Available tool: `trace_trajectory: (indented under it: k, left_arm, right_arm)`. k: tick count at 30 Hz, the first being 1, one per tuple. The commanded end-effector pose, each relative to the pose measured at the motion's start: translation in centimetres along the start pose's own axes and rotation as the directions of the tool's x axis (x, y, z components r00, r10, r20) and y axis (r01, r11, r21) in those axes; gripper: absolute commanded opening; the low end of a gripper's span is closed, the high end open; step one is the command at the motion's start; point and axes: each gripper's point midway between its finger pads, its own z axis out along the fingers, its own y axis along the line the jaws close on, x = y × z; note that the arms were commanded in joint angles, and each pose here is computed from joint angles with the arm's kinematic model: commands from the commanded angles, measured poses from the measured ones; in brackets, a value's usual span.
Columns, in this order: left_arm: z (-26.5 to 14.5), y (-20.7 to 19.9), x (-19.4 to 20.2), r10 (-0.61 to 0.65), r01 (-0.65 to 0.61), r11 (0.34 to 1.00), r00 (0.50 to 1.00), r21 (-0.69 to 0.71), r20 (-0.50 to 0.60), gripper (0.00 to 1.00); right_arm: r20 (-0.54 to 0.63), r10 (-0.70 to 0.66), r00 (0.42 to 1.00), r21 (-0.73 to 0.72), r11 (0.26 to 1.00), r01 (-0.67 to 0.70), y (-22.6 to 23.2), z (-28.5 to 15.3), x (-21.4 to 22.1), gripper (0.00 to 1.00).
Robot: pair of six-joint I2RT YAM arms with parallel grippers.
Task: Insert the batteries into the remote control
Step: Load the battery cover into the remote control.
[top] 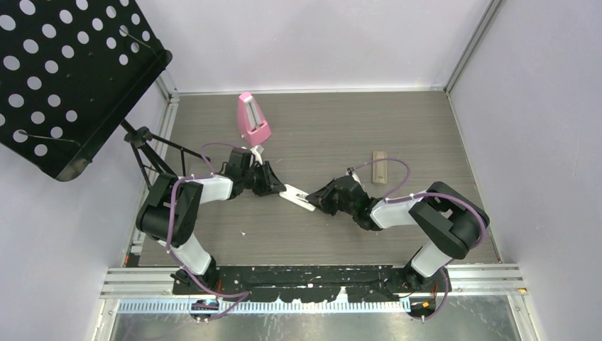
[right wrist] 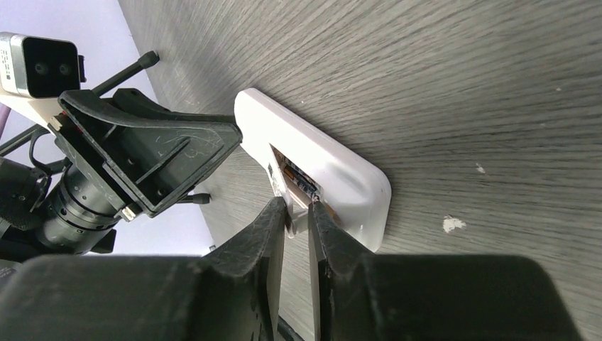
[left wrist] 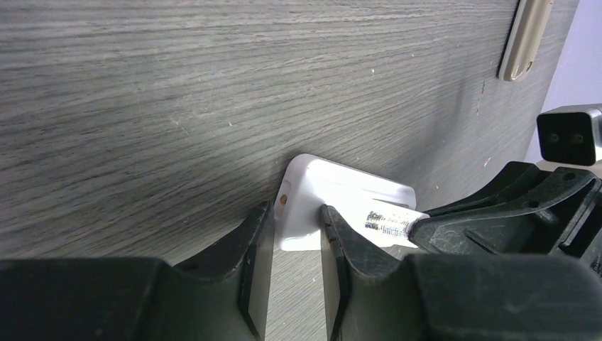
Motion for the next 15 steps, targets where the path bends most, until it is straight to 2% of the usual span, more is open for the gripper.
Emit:
trace_trajectory:
  k: [1,9,13,15]
  left_arm:
    - [0.4,0.2,1.5,0.007,-0.007,1.000,0.999,-0.002,-0.046,0.30]
    - [0.5,0.7,0.8,0.011,-0.013,0.999,0.999,-0.051,-0.034,0.31]
    - [0.7,0.8,0.6,0.011,-0.013,0.998,0.999,-0.058,-0.033,0.31]
    - [0.7,0.9,0.6,0.009,-0.011,0.998,0.999,-0.059,-0.035,0.31]
  right_arm:
    - [0.001,-0.017,1.000,0.051,0.999,0.017,-0.2,0.0,0.0,0.27]
    - [0.033,-0.059,0.998,0.108,0.993,0.055,0.0,-1.9,-0.9,0.47]
    - [0.052,-0.082,0.995,0.124,0.990,0.075,0.3,-2.9,-1.4,0.49]
    - [0.063,-0.093,0.994,0.113,0.990,0.085,0.7,-3.3,-1.7,0.45]
